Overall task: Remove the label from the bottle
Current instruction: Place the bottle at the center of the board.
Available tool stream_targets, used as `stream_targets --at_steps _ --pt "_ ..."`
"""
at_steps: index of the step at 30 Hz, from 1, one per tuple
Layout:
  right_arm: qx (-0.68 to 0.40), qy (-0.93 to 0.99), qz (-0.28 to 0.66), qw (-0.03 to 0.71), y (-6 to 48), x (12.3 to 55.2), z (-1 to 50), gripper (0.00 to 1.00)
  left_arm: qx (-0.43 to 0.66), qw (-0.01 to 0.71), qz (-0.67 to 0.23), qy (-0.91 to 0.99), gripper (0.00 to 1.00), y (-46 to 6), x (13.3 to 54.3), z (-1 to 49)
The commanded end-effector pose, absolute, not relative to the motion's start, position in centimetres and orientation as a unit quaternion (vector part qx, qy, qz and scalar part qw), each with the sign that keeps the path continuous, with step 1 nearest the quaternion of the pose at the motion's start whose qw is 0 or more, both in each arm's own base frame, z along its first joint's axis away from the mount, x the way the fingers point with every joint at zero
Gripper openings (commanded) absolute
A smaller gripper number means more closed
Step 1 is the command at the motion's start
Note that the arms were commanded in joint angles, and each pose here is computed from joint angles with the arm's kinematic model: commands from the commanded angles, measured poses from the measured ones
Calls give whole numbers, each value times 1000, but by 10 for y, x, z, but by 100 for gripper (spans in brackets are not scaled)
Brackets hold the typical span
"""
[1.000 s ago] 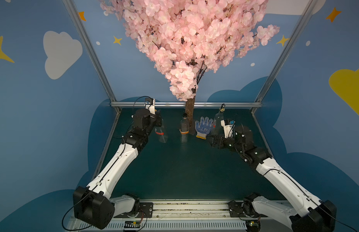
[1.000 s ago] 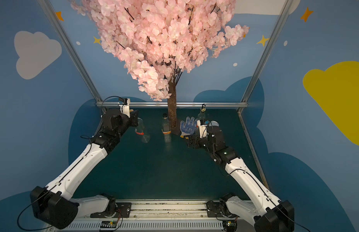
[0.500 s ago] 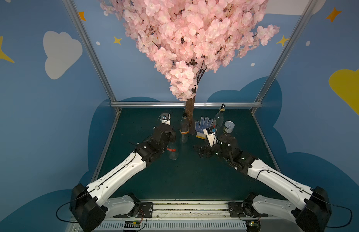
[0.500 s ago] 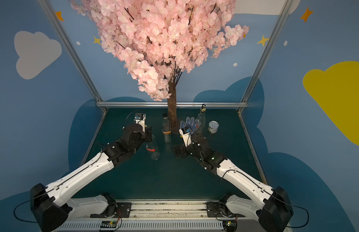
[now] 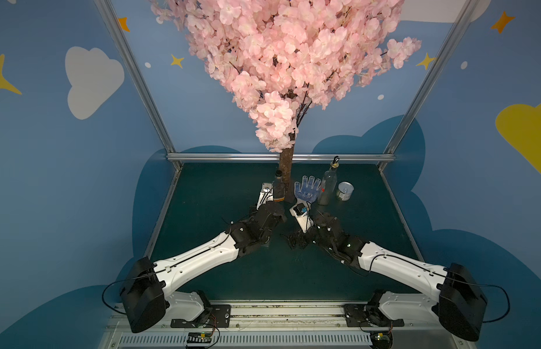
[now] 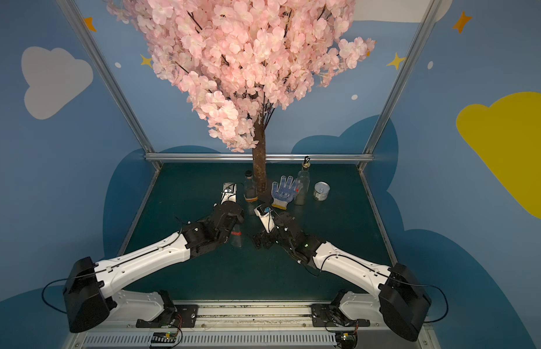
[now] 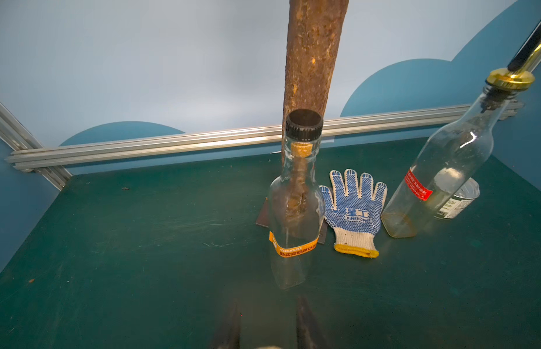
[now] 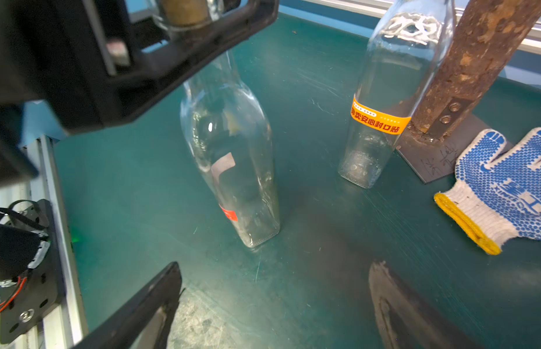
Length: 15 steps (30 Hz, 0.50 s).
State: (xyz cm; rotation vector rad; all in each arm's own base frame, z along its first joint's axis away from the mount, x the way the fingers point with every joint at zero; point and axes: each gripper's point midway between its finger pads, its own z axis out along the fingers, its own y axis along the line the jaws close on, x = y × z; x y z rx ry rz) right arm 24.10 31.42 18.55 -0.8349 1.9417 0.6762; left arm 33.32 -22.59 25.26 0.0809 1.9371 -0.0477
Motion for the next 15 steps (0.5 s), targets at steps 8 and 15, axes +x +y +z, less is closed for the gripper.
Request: stream_targets --at_steps 8,15 --pt "-340 776 269 458 319 245 191 96 -3 578 -72 813 2 -229 322 259" --pt "-341 778 274 450 323 245 188 96 -2 562 -108 820 23 -230 306 250"
